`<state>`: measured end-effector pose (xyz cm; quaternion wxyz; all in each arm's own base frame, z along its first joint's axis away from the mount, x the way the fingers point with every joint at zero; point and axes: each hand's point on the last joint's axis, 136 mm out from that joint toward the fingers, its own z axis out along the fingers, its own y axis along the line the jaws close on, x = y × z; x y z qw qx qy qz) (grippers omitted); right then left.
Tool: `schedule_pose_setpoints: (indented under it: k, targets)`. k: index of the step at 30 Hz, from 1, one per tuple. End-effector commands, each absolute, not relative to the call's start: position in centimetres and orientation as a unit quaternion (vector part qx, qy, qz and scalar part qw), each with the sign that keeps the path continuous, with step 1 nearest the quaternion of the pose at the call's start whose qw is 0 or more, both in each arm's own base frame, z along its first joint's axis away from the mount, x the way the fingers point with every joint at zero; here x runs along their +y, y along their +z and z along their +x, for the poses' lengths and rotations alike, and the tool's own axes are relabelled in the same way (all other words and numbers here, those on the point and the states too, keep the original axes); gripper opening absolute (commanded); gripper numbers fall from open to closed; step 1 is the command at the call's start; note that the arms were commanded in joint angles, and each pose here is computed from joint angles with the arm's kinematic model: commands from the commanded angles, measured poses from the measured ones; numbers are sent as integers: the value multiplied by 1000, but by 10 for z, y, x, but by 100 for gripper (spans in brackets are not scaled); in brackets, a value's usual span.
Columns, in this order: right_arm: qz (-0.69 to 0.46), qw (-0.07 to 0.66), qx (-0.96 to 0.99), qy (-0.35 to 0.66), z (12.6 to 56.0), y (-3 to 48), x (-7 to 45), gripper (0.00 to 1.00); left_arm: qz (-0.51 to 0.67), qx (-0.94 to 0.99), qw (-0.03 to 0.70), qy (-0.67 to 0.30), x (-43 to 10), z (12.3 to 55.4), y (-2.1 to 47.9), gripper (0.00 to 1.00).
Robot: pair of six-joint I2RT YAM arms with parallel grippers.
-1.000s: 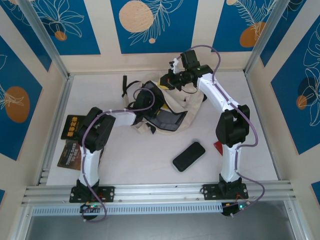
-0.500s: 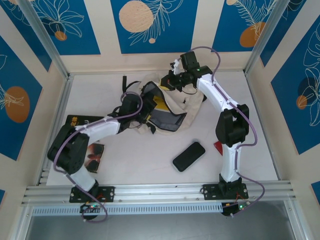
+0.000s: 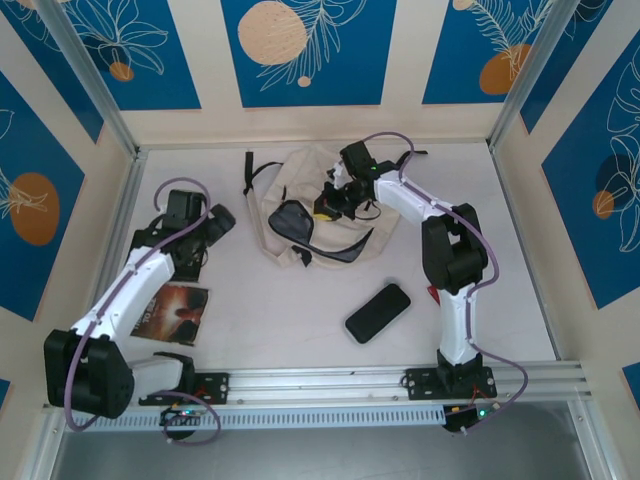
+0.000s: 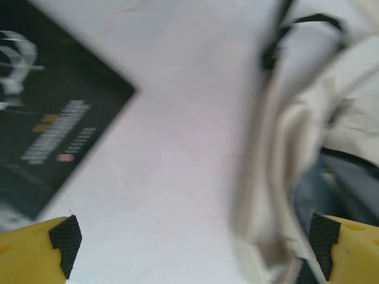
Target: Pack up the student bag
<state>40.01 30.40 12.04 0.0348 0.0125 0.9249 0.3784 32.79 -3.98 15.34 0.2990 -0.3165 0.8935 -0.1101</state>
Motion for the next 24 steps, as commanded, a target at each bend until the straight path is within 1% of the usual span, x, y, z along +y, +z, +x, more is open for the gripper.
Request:
schedule_pose_setpoints:
  k: [1,4,7,11,17,24]
  targets:
    - [3,37,937,347,395,104,301,0,-320,916,240,-1,4,295,123,100]
    - [2,35,940,339,392,101,300,0,-348,913,207,55,26,276,105,100]
    - [2,33,940,339,390,100,300,0,-357,915,177,66,30,262,86,100]
    - [2,33,940,341,391,101,301,0,-360,921,139,55,22,251,61,98]
    - [3,33,940,340,391,102,300,0,-339,935,100,15,2,255,30,91]
    - [9,32,941,336,391,100,296,0,-302,951,70,-5,-25,260,10,80]
